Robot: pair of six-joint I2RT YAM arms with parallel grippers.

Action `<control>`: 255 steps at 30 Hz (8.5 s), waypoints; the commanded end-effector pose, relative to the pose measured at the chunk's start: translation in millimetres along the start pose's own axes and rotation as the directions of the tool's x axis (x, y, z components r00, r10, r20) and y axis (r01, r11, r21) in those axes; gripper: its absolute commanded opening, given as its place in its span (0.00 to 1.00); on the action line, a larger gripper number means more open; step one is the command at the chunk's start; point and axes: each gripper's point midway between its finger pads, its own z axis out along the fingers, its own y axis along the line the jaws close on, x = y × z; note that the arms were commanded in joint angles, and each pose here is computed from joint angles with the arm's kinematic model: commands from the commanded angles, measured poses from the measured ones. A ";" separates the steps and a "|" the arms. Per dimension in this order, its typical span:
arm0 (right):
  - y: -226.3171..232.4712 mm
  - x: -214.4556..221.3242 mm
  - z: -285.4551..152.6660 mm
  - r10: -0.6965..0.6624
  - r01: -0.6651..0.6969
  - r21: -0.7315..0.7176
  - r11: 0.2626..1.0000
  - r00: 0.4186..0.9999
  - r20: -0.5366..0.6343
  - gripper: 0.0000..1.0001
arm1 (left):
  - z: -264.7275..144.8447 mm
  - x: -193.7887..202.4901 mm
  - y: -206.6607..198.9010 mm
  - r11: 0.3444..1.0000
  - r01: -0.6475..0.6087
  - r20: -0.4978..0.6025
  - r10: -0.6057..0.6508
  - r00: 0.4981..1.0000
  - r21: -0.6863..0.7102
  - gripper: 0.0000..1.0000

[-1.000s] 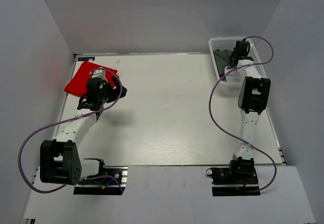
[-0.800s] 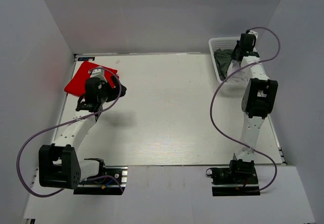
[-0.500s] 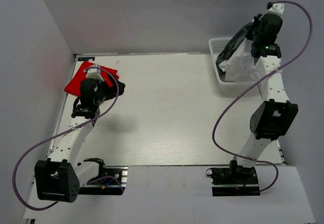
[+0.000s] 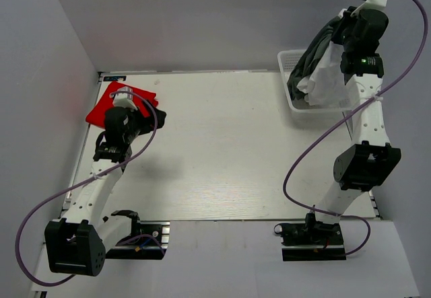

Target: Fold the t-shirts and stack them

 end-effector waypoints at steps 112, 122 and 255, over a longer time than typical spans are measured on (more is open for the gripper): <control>70.6 -57.1 -75.8 -0.125 0.095 0.234 0.968 0.985 0.120 0.00 | -28.1 36.1 18.7 0.997 0.037 -0.043 -0.040 0.998 -0.062 1.00; -31.6 66.6 17.5 -0.043 0.111 0.376 0.920 0.982 -0.186 0.00 | -17.2 45.7 34.1 0.987 0.035 -0.110 -0.053 0.993 -0.158 1.00; 150.0 367.5 -203.9 -0.069 -0.173 -0.261 0.950 0.697 -0.713 0.90 | 30.9 152.6 -25.3 0.976 -0.112 -0.427 0.023 0.904 -0.185 0.99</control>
